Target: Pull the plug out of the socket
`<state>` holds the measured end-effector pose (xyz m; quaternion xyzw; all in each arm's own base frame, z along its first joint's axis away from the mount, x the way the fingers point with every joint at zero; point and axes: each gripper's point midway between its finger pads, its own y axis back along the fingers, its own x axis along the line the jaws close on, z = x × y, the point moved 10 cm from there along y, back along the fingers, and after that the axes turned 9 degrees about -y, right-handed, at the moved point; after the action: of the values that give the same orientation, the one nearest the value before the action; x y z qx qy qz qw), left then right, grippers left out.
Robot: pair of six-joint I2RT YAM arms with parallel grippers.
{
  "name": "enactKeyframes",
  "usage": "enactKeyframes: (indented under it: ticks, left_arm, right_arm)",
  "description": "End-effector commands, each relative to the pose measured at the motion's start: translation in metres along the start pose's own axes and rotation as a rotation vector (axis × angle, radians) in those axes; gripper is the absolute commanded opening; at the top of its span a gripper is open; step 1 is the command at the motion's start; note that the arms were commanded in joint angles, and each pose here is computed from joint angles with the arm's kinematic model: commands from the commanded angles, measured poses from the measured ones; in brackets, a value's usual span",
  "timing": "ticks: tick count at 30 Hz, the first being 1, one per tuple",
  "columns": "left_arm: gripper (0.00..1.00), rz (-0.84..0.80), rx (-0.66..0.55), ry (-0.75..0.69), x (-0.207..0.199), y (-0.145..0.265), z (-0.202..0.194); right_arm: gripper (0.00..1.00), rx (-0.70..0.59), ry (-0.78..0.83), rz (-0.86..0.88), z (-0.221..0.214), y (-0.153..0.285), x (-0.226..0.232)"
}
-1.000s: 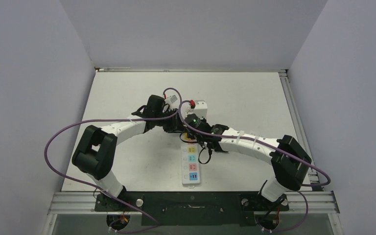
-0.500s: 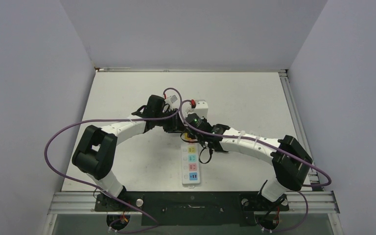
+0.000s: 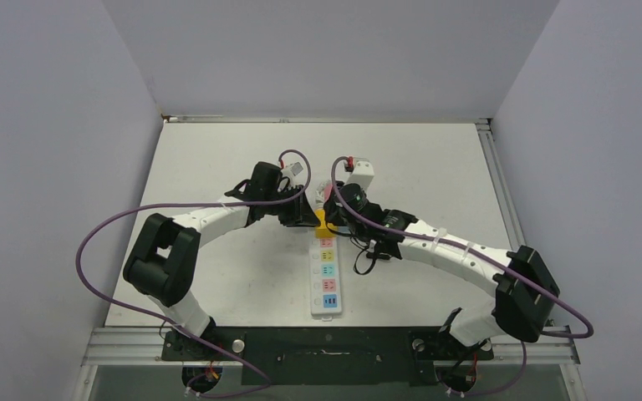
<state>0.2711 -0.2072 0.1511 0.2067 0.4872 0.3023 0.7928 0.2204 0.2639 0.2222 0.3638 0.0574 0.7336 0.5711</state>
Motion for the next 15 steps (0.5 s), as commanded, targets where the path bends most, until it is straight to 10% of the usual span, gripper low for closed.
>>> enactKeyframes:
  ticks: [1, 15]
  left_arm:
    - [0.25, 0.197, 0.086, 0.006, 0.031, -0.010, -0.024]
    - [0.88, 0.081, -0.217, -0.243, -0.018, 0.045, 0.007]
  right_arm:
    - [0.05, -0.085, -0.023, -0.026, 0.019, 0.016, -0.011]
    - [0.06, 0.010, -0.110, -0.107, 0.036, 0.022, -0.135]
